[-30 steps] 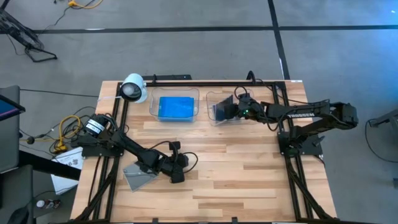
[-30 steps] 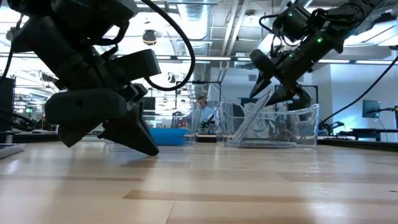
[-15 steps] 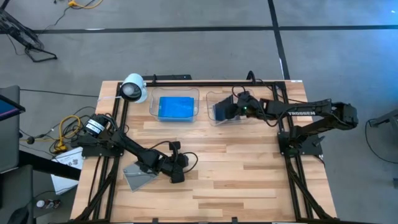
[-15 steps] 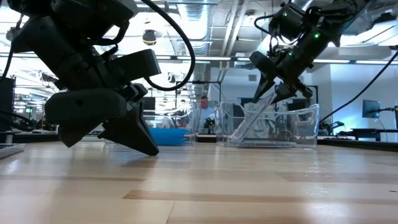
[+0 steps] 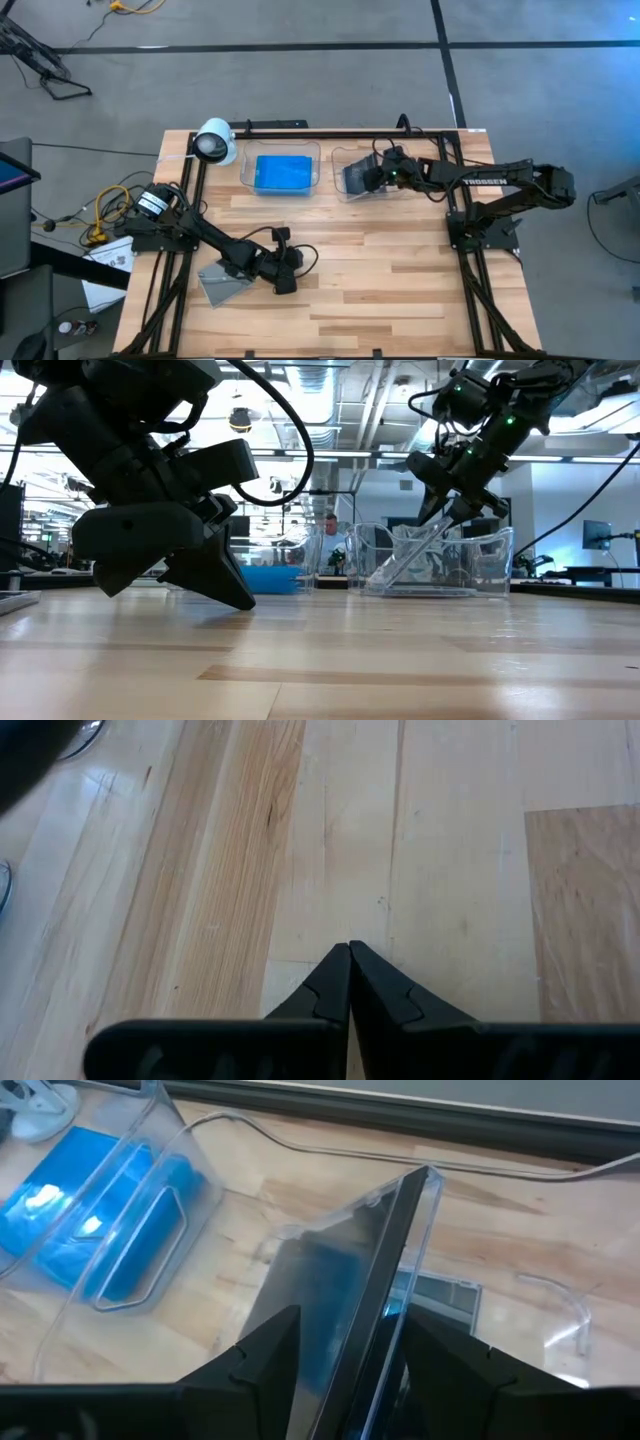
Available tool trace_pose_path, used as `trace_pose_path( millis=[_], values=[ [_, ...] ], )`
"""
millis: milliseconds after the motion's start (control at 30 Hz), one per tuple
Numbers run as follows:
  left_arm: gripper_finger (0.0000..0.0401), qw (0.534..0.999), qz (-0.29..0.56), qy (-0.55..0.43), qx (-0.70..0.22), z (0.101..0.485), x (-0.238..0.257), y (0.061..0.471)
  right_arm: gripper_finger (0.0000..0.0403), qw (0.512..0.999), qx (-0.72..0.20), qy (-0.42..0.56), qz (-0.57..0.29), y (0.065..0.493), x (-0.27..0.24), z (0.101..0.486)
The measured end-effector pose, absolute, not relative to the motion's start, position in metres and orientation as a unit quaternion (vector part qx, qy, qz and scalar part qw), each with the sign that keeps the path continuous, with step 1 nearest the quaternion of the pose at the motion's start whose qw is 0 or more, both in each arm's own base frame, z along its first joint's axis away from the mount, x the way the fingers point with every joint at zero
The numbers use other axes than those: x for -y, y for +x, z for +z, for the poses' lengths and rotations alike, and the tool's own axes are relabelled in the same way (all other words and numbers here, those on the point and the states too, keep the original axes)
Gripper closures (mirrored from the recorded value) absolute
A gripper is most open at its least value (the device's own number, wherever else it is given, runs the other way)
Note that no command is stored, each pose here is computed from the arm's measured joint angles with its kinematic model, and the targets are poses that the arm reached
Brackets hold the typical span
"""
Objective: Pick & place jewel cases by type
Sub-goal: Put the right black cd case into the right transparent bin
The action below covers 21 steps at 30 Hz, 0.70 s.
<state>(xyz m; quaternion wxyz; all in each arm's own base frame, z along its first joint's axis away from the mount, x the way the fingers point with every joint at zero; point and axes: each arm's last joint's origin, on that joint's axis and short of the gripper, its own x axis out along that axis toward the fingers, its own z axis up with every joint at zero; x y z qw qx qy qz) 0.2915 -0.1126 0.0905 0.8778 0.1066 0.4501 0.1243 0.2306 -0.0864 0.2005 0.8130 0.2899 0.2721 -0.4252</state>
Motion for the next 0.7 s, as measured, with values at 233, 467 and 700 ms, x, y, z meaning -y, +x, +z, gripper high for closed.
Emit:
trace_pose_path(
  millis=[233, 467, 700],
  values=[
    [0.0401, 0.878, 0.124, 0.106, -0.45, 0.0905, 0.1126, 0.2915, 0.0243, 0.808, -0.284, 0.285, -0.43, 0.2287, 0.086, 0.1989],
    [0.0401, 0.878, 0.124, 0.106, -0.45, 0.0905, 0.1126, 0.2915, 0.0244, 0.804, -0.291, 0.276, -0.439, 0.227, 0.086, 0.1975],
    [0.0401, 0.878, 0.124, 0.106, -0.45, 0.0905, 0.1126, 0.2916, 0.0244, 0.802, -0.288, 0.269, -0.448, 0.2267, 0.0865, 0.1978]
  ],
)
